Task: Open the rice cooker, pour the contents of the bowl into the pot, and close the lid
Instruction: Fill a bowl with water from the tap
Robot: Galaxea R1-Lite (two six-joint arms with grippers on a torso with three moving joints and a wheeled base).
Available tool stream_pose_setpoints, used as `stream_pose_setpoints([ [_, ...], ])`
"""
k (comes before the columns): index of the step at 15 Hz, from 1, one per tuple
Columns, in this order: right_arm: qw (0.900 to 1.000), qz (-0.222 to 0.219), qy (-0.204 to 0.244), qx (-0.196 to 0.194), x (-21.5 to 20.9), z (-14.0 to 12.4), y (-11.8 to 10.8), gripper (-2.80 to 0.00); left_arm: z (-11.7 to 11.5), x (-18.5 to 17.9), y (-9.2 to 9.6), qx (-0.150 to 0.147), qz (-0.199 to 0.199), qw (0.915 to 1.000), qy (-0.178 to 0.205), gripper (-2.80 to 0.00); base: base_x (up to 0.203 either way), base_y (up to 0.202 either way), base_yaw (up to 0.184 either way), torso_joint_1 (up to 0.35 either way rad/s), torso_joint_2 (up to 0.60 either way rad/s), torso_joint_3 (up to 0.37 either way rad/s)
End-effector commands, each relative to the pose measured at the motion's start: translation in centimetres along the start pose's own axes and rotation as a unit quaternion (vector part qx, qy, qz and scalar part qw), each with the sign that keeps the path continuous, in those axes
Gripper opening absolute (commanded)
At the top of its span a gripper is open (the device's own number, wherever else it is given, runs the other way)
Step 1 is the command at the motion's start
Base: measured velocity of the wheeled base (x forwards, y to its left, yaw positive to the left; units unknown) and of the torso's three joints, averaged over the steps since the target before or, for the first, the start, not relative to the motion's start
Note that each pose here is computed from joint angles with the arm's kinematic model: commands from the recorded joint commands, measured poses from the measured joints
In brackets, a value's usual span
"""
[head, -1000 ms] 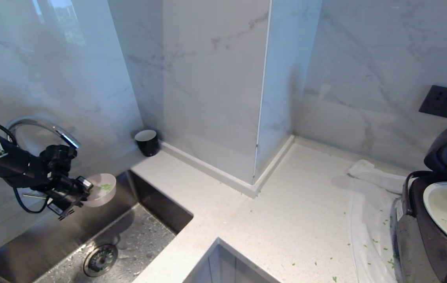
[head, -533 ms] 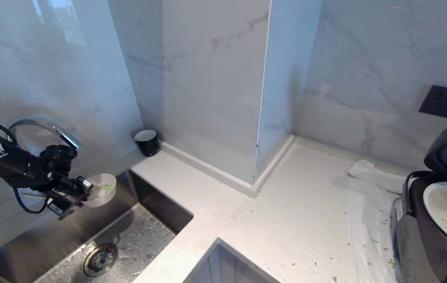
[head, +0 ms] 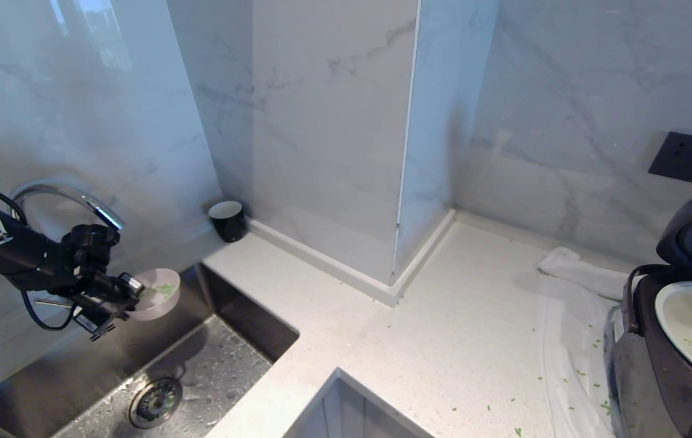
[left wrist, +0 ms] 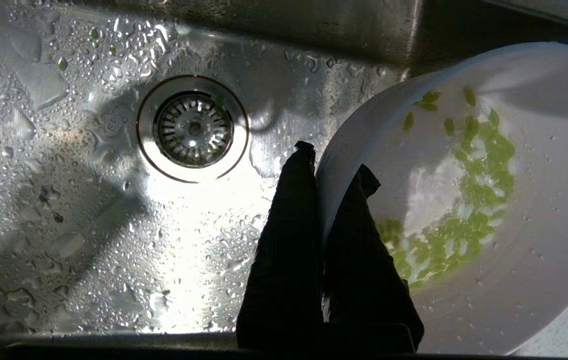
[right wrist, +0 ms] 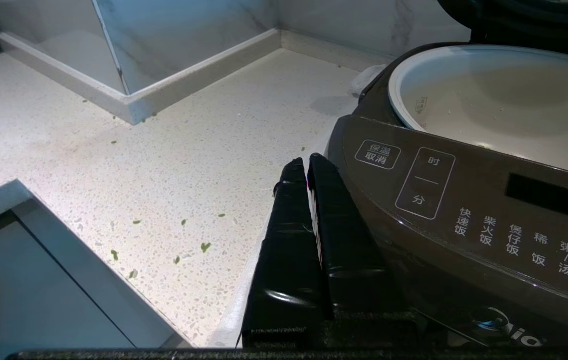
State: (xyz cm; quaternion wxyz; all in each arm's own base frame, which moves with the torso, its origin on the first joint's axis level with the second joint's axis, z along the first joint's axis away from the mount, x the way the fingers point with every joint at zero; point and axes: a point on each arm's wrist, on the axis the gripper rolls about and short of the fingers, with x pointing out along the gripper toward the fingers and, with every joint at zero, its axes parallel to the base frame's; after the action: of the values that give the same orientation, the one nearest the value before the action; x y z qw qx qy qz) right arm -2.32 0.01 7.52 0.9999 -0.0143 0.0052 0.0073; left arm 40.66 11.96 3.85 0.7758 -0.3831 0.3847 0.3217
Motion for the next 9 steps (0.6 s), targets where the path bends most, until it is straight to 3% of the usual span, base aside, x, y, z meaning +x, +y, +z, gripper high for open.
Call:
stream_pose_setpoints([
  [1,1.0,0.0,0.0,0.0,0.0,0.0,-0.01,-2.8,0.04,-0.05,0.0,-0.002,0.0,1.0,-0.001,-2.8,0.0,0.0,0.0,0.0,0.0,0.0],
  [9,1.0,0.0,0.0,0.0,0.0,0.0,0.0,-2.8,0.05,-0.08,0.01,-0.003,0.0,1.0,-0.001,-2.8,0.0,0.0,0.0,0.0,0.0,0.0],
])
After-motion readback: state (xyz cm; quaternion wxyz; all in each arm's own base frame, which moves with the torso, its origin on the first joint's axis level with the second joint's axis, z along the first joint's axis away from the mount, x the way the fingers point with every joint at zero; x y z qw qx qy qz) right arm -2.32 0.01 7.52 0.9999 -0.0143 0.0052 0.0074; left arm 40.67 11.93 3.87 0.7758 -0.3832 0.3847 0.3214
